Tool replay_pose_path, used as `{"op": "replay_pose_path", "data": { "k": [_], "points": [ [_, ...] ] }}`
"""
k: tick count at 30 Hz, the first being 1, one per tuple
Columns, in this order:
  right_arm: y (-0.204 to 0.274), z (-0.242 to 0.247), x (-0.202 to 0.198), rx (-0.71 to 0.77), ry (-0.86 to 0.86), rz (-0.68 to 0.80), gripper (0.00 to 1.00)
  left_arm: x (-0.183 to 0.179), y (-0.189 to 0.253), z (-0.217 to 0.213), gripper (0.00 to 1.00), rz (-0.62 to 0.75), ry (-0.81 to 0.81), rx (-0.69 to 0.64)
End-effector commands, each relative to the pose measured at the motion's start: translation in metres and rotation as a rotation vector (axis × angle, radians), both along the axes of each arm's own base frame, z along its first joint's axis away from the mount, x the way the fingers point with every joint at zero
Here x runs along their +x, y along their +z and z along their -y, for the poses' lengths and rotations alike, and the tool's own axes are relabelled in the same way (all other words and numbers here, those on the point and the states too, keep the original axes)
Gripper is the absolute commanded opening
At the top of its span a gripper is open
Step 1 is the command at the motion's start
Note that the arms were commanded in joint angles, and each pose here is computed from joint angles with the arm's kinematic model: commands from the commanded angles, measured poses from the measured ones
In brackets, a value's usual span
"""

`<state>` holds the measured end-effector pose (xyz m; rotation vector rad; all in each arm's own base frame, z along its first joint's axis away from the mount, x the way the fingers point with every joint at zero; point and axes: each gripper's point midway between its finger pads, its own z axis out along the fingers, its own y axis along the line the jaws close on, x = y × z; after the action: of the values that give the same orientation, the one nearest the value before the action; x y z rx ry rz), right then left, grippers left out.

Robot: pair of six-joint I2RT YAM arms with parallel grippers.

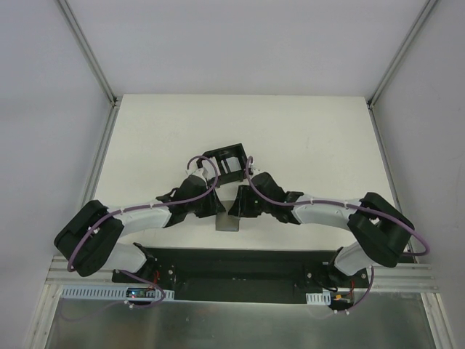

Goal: Put the credit cards into the card holder
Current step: Close the card holder at the center of the board.

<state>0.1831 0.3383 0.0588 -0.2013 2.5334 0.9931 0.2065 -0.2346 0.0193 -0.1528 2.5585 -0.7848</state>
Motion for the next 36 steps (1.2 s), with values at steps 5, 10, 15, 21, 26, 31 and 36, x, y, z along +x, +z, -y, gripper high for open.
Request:
{"op": "replay_pose_path", "data": {
  "k": [5,10,15,21,26,31,36],
  "points": [
    [0.02,-0.009,0.005,0.121,-0.036,0.011,0.34,-0.039,-0.031,-0.029,0.43,-0.119,-0.018,0.123],
    [0.013,-0.011,0.005,0.115,-0.043,-0.007,0.33,-0.043,-0.029,-0.027,0.43,-0.12,-0.029,0.104],
    [0.007,-0.005,0.006,0.096,-0.067,-0.005,0.32,-0.043,-0.028,-0.024,0.43,-0.12,-0.046,0.097],
    [0.006,-0.004,0.006,0.094,-0.066,-0.009,0.33,-0.045,-0.026,-0.021,0.4,-0.128,-0.048,0.072],
    [0.004,-0.001,0.01,0.088,-0.086,-0.007,0.33,-0.048,-0.025,-0.019,0.39,-0.13,-0.068,0.058],
    [0.0,0.002,0.014,0.079,-0.107,-0.013,0.33,-0.054,-0.033,-0.017,0.38,-0.159,-0.079,0.056],
    [-0.003,0.0,0.012,0.078,-0.102,-0.026,0.33,-0.057,-0.039,-0.015,0.37,-0.183,-0.092,0.068]
  ]
}}
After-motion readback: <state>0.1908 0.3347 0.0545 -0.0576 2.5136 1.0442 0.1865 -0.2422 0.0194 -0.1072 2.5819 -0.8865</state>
